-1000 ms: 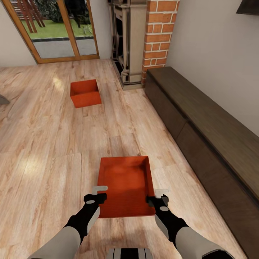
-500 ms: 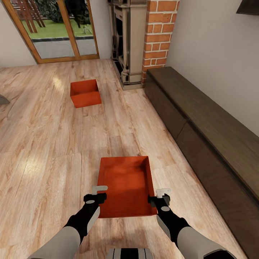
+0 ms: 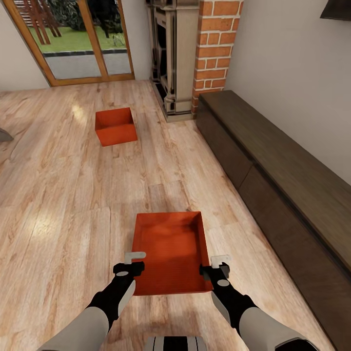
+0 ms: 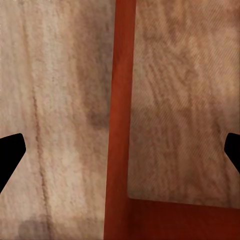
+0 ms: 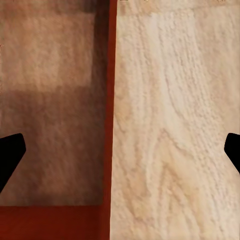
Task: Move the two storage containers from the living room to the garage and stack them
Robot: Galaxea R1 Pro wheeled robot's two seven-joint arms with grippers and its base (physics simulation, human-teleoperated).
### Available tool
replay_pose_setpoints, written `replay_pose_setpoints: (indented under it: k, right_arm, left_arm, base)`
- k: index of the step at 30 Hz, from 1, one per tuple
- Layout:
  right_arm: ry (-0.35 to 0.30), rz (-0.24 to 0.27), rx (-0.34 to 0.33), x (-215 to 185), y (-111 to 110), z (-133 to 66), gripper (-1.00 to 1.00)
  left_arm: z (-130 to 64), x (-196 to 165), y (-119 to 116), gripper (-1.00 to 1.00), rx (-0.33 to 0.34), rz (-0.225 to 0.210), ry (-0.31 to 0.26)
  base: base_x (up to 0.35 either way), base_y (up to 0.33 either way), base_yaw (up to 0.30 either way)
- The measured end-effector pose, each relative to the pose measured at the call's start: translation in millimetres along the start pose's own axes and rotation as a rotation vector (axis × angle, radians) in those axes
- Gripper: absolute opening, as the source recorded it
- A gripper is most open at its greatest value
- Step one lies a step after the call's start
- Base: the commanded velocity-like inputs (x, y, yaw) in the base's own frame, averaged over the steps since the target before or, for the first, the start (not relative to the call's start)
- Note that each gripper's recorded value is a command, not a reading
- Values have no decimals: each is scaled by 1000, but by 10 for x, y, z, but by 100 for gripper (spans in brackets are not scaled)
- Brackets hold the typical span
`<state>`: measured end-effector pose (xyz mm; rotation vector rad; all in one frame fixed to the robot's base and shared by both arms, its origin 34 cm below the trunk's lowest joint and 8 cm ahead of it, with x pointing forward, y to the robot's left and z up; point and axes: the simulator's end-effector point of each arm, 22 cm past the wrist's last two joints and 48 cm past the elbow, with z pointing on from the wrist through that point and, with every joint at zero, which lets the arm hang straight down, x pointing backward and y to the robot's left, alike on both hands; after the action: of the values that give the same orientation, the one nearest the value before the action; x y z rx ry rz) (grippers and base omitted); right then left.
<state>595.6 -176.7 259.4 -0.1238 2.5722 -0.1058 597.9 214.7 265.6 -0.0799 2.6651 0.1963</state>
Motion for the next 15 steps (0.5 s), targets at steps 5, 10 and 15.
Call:
replay_pose_setpoints:
  k: [5, 10, 15]
  right_arm:
    - [-21, 17, 0, -48, 11, -3, 100]
    - [-29, 23, 0, -66, 14, -4, 100]
    - [-29, 25, 0, -67, 10, -3, 100]
  left_arm:
    - [0, 0, 0, 100, 0, 0, 0]
    - [0, -2, -1, 100, 0, 0, 0]
    - [0, -1, 0, 100, 0, 0, 0]
  base:
    - [0, 0, 0]
    - [0, 0, 0]
    - [0, 0, 0]
